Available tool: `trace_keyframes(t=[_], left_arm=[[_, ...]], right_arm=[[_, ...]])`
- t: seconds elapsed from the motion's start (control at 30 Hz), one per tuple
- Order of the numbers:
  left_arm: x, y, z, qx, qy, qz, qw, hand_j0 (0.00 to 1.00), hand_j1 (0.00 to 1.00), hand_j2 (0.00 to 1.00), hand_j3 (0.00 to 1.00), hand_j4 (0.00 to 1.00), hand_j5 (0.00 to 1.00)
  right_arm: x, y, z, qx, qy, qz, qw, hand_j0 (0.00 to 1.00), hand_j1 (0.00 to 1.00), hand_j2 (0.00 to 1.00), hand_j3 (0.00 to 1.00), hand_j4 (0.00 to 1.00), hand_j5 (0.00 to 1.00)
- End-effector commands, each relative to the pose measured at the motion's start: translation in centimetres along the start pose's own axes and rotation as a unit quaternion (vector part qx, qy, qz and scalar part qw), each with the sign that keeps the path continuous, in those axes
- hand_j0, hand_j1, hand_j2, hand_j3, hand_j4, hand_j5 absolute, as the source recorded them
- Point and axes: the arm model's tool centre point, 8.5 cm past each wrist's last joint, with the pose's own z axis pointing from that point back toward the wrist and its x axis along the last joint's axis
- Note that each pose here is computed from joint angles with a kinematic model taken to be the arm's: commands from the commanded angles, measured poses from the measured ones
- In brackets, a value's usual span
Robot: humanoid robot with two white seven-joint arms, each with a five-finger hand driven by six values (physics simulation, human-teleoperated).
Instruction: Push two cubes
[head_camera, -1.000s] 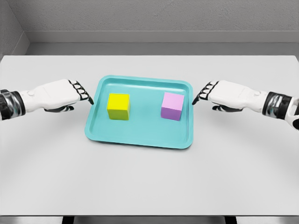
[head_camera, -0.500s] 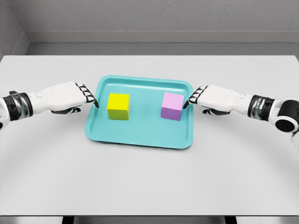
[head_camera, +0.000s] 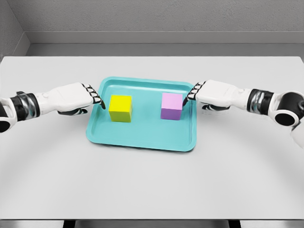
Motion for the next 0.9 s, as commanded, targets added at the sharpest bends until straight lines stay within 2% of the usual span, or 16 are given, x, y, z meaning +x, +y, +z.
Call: trace_keyframes(t=[0.0, 0.07, 0.17, 0.23, 0.43, 0.57, 0.87], left_arm=[[0.1, 0.0, -0.3, 0.002, -0.001, 0.004, 1.0, 0.68, 0.68, 0.68, 0.68, 0.68, 0.68], [0.4, 0.1, -0.6, 0.006, -0.005, 0.005, 1.0, 0.68, 0.68, 0.68, 0.68, 0.68, 0.68], [0.5, 0.1, -0.9, 0.002, -0.008, 0.007, 0.9999, 0.68, 0.68, 0.68, 0.68, 0.68, 0.68], [0.6, 0.2, -0.9, 0.004, -0.008, 0.006, 0.9999, 0.68, 0.68, 0.68, 0.68, 0.68, 0.68], [1.0, 0.5, -1.3, 0.006, -0.014, 0.005, 0.9999, 0.68, 0.68, 0.68, 0.68, 0.68, 0.68], [1.1, 0.7, -1.7, 0.01, -0.017, 0.005, 0.9998, 0.68, 0.68, 0.68, 0.68, 0.68, 0.68], [1.5, 1.2, -2.3, 0.014, -0.022, 0.004, 0.9996, 0.68, 0.68, 0.68, 0.68, 0.68, 0.68]], right_arm=[[-0.1, 0.1, 0.0, 0.01, 0.001, -0.001, 1.0, 0.71, 0.71, 0.71, 0.71, 0.71, 0.71], [-0.8, 0.5, 0.2, 0.022, 0.011, -0.002, 0.9997, 0.71, 0.71, 0.71, 0.71, 0.71, 0.71], [-0.8, 0.9, -0.3, 0.028, 0.014, -0.001, 0.9995, 0.71, 0.71, 0.71, 0.71, 0.71, 0.71], [-1.2, 0.5, -0.9, 0.03, 0.018, 0.004, 0.9994, 0.71, 0.71, 0.71, 0.71, 0.71, 0.71], [-0.9, 0.3, -1.9, 0.041, 0.013, 0.016, 0.999, 0.71, 0.71, 0.71, 0.71, 0.71, 0.71], [-0.6, 0.5, -3.0, 0.065, 0.005, 0.033, 0.9973, 0.71, 0.71, 0.71, 0.71, 0.71, 0.71], [0.5, -0.2, -3.4, 0.064, -0.009, 0.047, 0.9968, 0.71, 0.71, 0.71, 0.71, 0.71, 0.71]])
